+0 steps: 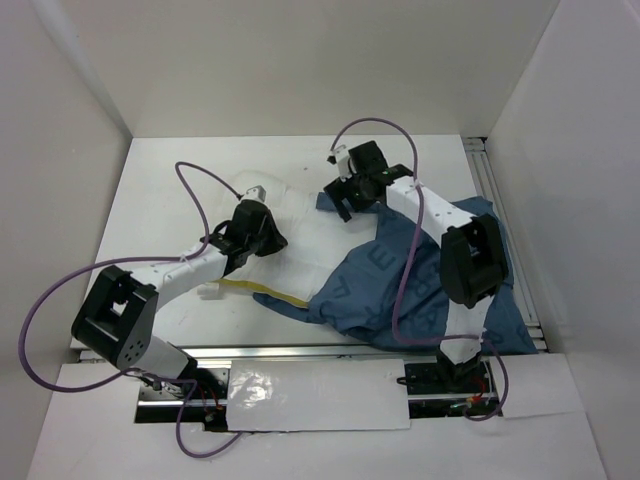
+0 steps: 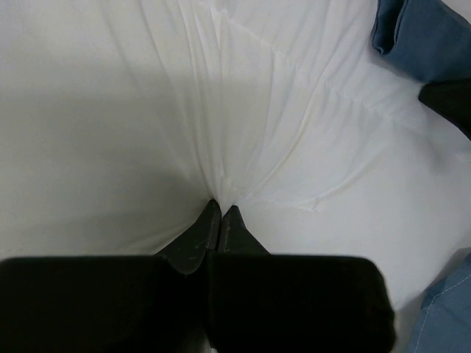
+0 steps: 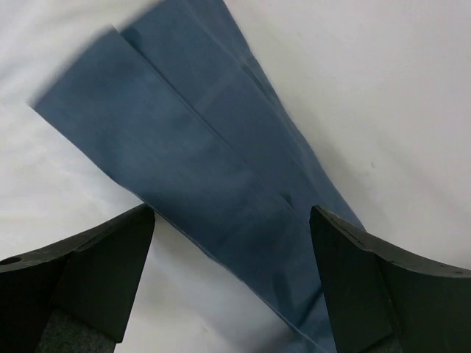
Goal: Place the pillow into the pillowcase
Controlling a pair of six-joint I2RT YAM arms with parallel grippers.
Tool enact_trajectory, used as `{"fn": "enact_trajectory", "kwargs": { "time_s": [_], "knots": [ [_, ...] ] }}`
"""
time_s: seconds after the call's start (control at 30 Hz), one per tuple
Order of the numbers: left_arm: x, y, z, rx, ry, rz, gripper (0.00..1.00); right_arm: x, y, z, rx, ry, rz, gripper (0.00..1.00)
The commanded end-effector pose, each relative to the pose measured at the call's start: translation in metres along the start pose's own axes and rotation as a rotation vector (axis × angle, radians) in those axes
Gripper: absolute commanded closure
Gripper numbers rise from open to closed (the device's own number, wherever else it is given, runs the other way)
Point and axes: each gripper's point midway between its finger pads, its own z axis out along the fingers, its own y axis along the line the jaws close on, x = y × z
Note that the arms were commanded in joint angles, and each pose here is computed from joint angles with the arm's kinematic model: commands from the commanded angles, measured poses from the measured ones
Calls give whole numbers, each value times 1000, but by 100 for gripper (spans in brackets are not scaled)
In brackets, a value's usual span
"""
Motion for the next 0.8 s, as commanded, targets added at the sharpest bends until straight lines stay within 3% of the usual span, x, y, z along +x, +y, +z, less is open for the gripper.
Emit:
{"fn": "enact_trajectory", "kwargs": {
  "time_s": [0.0,0.13,0.33,0.4,0.47,0.5,0.77],
  "knots": [
    [-34,-28,-1,75,-105,13,100,5,-34,-30,84,-24,28,7],
    [-32,-26,-1,67,-97,23,100,35,-51,-37,133,39,120,7],
    [-42,-34,-3,69,-102,55,100,48,-67,-48,226,80,223,35],
    [-38,-33,0,68,-88,66,100,46,-69,-52,238,72,222,60],
    [-42,-38,-1,88,-98,76,100,40,-69,-54,234,46,233,95],
    [-39,-37,1,89,-85,77,100,33,-66,-58,219,16,251,100],
    [-62,-94,-29,311,-180,179,100,-64,4,-70,-49,-265,193,100]
  ]
}}
